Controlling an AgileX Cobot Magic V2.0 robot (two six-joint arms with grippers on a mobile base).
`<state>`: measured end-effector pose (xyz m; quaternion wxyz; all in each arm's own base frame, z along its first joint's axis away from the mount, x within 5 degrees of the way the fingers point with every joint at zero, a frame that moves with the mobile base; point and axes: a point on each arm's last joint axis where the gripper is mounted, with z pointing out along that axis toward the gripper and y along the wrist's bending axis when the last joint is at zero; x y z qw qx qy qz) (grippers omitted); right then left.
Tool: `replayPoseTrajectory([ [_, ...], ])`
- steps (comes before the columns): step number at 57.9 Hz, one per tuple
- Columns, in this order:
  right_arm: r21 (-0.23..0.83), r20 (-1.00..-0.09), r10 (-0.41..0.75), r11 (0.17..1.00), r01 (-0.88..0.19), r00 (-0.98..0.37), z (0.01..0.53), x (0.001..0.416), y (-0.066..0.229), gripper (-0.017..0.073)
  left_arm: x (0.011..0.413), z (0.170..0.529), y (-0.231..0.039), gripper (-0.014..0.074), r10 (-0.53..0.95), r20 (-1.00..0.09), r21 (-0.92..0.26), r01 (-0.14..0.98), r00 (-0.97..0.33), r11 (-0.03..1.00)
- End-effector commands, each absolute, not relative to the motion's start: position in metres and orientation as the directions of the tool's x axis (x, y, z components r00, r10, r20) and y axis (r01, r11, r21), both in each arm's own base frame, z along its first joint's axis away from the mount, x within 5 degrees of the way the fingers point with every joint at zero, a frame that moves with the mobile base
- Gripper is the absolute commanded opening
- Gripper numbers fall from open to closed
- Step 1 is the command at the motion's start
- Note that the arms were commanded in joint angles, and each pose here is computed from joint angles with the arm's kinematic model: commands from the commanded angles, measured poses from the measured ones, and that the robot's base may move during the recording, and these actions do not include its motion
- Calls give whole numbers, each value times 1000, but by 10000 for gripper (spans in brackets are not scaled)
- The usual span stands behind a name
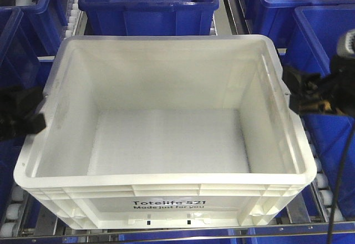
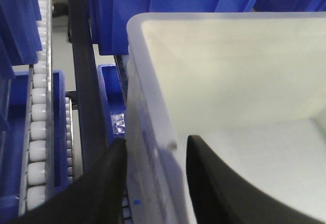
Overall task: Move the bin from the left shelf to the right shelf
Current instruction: 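Open both grippers and release the crate's side rims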
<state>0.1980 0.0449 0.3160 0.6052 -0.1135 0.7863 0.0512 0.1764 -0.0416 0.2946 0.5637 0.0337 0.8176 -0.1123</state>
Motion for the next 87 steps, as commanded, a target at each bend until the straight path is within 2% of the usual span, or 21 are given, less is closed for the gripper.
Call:
replayPoseTrajectory([
  [1,-83,-991,-102,974,-210,-82,328,179,38,585,159,301,-38,267,-96,-967,-145,198,-237,969],
  [13,-85,-996,-86,978,-193,-1,296,127,26,585,115,273,-27,260,-127,-974,-165,202,-190,965],
  [16,-84,-996,-81,978,-191,22,288,115,23,585,107,275,-25,260,-172,-975,-199,204,-142,958],
  [25,-95,-988,-72,980,-175,137,285,91,17,585,92,278,-21,260,-166,-985,-171,222,-41,960],
  [43,-121,-985,-96,977,-174,146,285,87,17,585,91,283,-20,260,-165,-986,-158,225,16,962],
  [74,-117,-986,-93,977,-176,141,285,87,17,580,91,283,-20,256,-166,-986,-158,225,16,961],
  [80,-117,-986,-93,977,-176,141,285,87,17,498,91,283,-20,196,-166,-986,-158,225,15,961],
  [83,-117,-986,-93,977,-176,141,285,87,17,412,91,283,-20,140,-166,-986,-158,225,15,961],
  [87,-117,-986,-93,977,-176,141,285,87,17,220,91,283,-20,31,-164,-986,-157,225,15,962],
])
